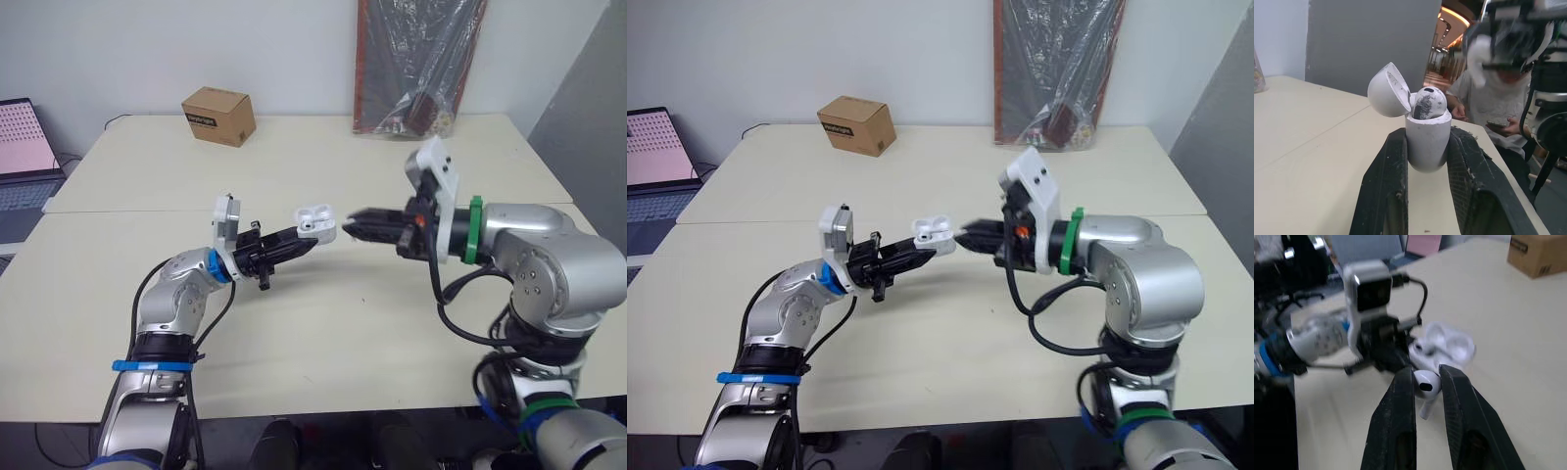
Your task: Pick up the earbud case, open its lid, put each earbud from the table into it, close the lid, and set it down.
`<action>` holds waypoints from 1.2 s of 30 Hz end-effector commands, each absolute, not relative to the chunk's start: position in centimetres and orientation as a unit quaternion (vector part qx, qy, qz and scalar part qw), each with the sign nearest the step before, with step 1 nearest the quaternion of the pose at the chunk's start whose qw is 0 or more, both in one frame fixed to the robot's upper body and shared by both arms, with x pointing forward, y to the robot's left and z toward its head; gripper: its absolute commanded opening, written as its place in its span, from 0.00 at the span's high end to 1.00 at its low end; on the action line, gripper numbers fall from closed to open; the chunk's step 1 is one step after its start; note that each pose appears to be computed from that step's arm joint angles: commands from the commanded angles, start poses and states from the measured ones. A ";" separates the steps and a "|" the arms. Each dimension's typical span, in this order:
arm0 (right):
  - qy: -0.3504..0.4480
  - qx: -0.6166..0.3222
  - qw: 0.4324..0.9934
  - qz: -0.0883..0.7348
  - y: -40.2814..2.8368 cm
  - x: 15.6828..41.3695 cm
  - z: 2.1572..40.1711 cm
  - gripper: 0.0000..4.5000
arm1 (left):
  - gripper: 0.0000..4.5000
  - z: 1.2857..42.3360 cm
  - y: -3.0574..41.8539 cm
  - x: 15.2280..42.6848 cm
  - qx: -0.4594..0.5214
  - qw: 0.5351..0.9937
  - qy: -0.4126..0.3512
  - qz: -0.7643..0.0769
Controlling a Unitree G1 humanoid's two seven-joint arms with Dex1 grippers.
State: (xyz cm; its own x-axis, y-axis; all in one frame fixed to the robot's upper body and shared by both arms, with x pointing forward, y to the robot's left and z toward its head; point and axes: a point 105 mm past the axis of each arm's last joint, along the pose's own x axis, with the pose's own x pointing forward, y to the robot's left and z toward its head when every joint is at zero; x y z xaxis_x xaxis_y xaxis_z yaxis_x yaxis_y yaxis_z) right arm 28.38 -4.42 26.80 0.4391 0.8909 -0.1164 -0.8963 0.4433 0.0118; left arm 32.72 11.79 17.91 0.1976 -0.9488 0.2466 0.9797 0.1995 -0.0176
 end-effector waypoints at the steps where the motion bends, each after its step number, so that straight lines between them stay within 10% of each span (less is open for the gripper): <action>1: -0.001 -0.015 0.868 0.496 -4.2 28.6 28.6 0.91 | 0.84 18.9 11.5 32.7 -0.071 0.765 -0.112 -0.631; 36: -0.025 -0.047 0.899 0.434 -2.4 30.8 26.5 0.91 | 0.84 21.5 11.4 33.1 -0.079 0.765 -0.136 -0.624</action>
